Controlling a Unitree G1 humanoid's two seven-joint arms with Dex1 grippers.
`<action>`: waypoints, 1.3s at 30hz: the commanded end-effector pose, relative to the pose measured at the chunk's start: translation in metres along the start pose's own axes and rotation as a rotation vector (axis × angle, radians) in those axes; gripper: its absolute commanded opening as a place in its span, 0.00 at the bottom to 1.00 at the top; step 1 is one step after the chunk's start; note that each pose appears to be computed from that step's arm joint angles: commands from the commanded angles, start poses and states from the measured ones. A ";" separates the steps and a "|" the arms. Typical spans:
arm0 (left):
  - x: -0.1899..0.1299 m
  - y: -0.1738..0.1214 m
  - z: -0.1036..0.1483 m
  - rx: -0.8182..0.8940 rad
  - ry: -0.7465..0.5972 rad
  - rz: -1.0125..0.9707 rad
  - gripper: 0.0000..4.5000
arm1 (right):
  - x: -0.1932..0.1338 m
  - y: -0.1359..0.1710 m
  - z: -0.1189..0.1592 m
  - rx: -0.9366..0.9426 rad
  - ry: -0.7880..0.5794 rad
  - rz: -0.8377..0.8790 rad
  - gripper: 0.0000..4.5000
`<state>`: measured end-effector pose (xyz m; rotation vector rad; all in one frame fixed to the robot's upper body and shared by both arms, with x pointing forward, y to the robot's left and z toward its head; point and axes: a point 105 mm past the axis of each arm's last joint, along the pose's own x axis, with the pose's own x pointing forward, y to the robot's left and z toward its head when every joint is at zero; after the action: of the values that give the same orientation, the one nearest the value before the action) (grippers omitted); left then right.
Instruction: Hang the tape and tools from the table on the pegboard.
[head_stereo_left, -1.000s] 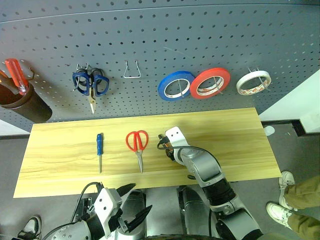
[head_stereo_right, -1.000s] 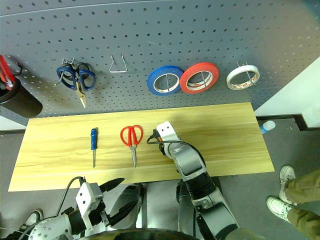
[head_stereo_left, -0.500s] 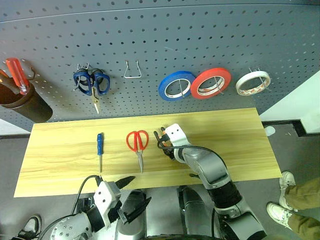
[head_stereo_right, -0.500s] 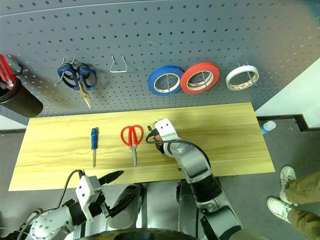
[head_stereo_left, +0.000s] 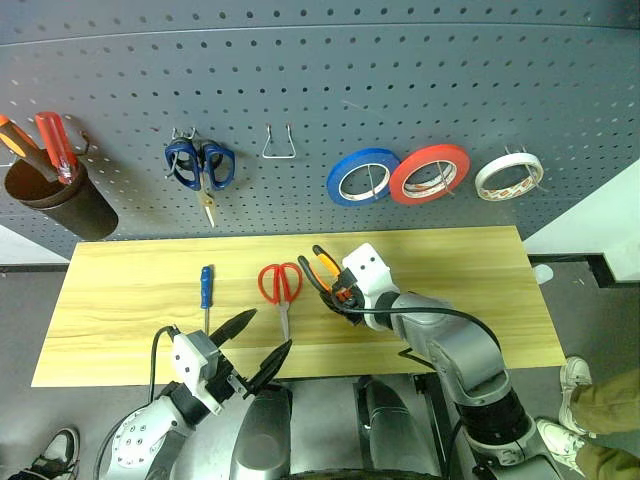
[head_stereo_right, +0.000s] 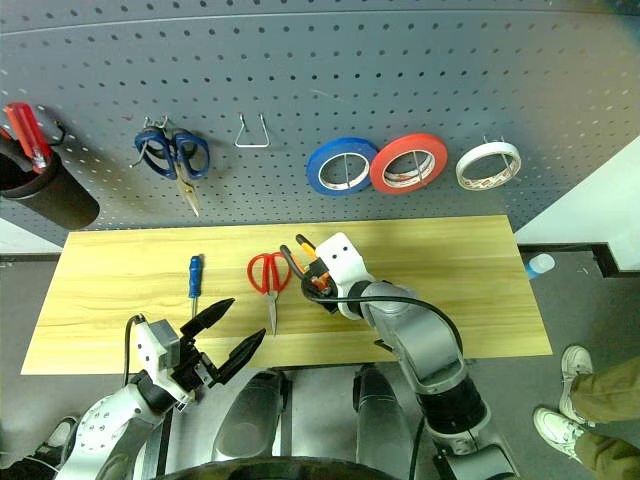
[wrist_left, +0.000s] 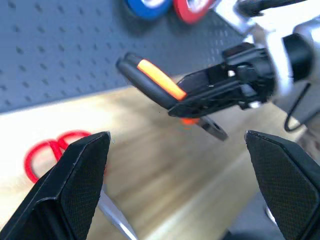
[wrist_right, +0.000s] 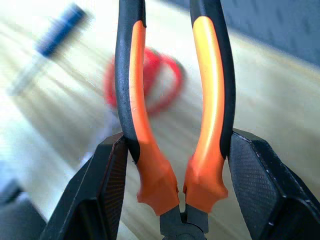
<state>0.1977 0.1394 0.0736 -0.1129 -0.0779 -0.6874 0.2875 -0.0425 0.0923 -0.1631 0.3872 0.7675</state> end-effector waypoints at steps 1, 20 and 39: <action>0.001 0.007 0.006 0.075 -0.053 0.040 1.00 | -0.012 0.007 0.037 -0.047 -0.183 0.043 0.58; 0.021 0.026 0.044 0.237 -0.411 0.032 1.00 | -0.037 0.012 0.140 -0.098 -0.658 0.066 0.58; 0.020 0.013 0.042 0.231 -0.421 0.019 1.00 | 0.022 0.004 0.204 -0.173 -0.785 -0.002 0.58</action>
<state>0.2230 0.1456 0.1049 -0.0392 -0.5113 -0.6133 0.3624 0.0251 0.2433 -0.0187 -0.3125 0.7920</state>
